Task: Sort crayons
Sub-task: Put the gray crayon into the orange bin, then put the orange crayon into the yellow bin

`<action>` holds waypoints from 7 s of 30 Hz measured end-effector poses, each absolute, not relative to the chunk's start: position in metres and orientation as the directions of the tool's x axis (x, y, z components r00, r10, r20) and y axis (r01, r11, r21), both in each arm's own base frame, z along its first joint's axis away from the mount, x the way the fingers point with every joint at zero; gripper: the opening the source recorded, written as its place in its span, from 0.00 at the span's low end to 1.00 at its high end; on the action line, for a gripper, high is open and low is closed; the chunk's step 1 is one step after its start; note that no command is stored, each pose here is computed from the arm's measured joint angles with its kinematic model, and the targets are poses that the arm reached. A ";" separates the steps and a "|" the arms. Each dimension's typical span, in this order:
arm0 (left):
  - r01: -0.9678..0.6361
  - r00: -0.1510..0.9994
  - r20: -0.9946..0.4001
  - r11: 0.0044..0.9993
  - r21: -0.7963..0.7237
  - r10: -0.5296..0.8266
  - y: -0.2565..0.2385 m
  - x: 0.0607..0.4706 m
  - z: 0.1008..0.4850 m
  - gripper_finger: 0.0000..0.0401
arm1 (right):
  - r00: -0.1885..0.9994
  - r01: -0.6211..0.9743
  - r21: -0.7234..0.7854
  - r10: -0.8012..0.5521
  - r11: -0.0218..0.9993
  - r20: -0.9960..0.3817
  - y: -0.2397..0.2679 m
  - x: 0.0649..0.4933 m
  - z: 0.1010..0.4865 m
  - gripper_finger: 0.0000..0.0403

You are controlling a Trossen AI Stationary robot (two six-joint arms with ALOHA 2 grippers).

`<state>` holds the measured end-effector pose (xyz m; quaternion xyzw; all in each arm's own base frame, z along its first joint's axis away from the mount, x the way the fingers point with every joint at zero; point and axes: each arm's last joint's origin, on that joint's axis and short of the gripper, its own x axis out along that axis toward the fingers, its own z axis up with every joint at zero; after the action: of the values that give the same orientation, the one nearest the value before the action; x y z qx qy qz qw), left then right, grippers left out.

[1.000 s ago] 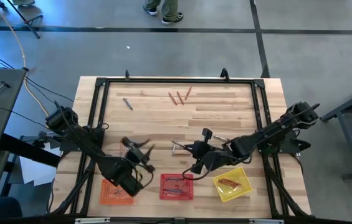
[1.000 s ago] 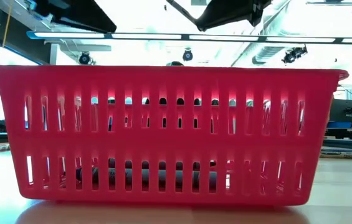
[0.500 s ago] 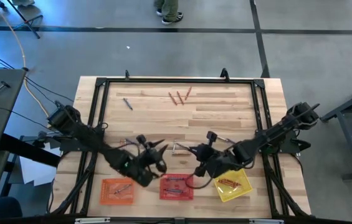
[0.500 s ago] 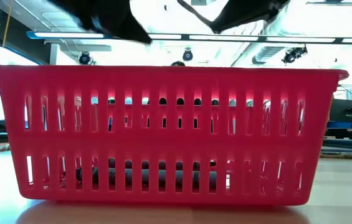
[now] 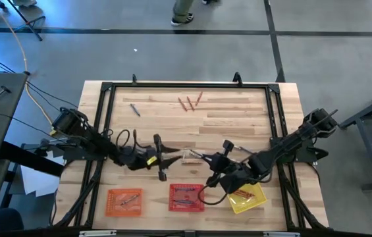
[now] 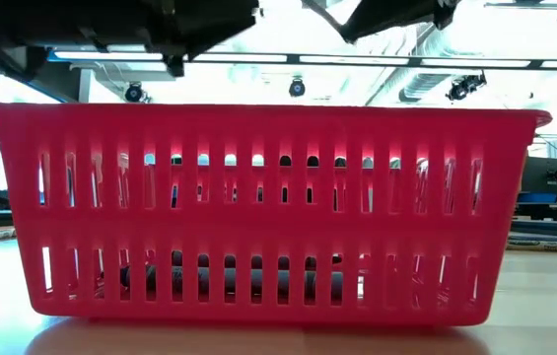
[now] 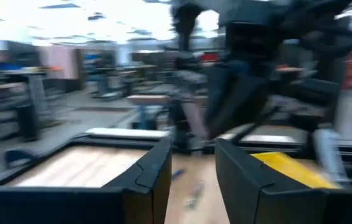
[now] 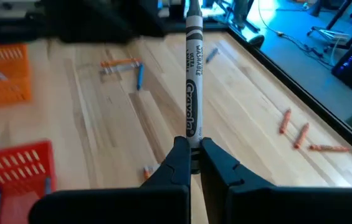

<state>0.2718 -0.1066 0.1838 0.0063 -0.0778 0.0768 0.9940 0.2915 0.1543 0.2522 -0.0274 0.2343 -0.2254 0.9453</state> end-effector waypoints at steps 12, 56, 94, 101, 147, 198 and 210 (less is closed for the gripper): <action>-0.130 0.982 0.145 0.989 0.072 0.119 -0.108 0.304 0.208 0.27 | 0.850 0.364 -0.122 -0.383 0.924 -0.361 0.155 0.310 0.257 0.00; -0.257 0.964 0.069 0.966 0.013 0.255 -0.114 0.300 0.209 0.00 | 0.765 0.314 -0.163 -0.351 0.935 -0.540 0.143 0.280 0.261 0.38; -0.283 0.890 -0.440 0.611 -0.739 -0.121 -0.214 0.135 0.210 0.01 | 0.538 0.411 -0.300 -0.494 0.861 -0.683 0.107 0.263 0.248 0.32; -0.522 0.678 -0.687 0.488 -0.700 -0.259 -0.209 0.125 0.194 0.01 | 0.520 0.478 -0.277 -0.523 0.834 -0.675 0.090 0.272 0.249 0.32; -0.455 0.773 -0.614 0.533 -0.713 -0.162 -0.191 0.159 0.201 0.20 | 0.512 0.459 -0.293 -0.520 0.838 -0.684 0.080 0.277 0.249 0.32; -0.066 0.479 -0.778 0.900 0.430 0.407 0.117 0.308 0.207 0.20 | 0.223 0.524 -0.466 -0.643 0.713 -0.733 0.011 0.270 0.243 0.32; 0.234 0.436 -0.824 0.839 0.492 0.362 0.159 0.341 0.200 0.20 | 0.191 0.495 -0.460 -0.609 0.737 -0.770 0.011 0.266 0.241 0.32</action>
<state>0.3410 0.1586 0.1998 0.2813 0.5298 0.0401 0.7991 0.2660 0.0114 0.2412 -0.0543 0.5254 -0.3583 0.7698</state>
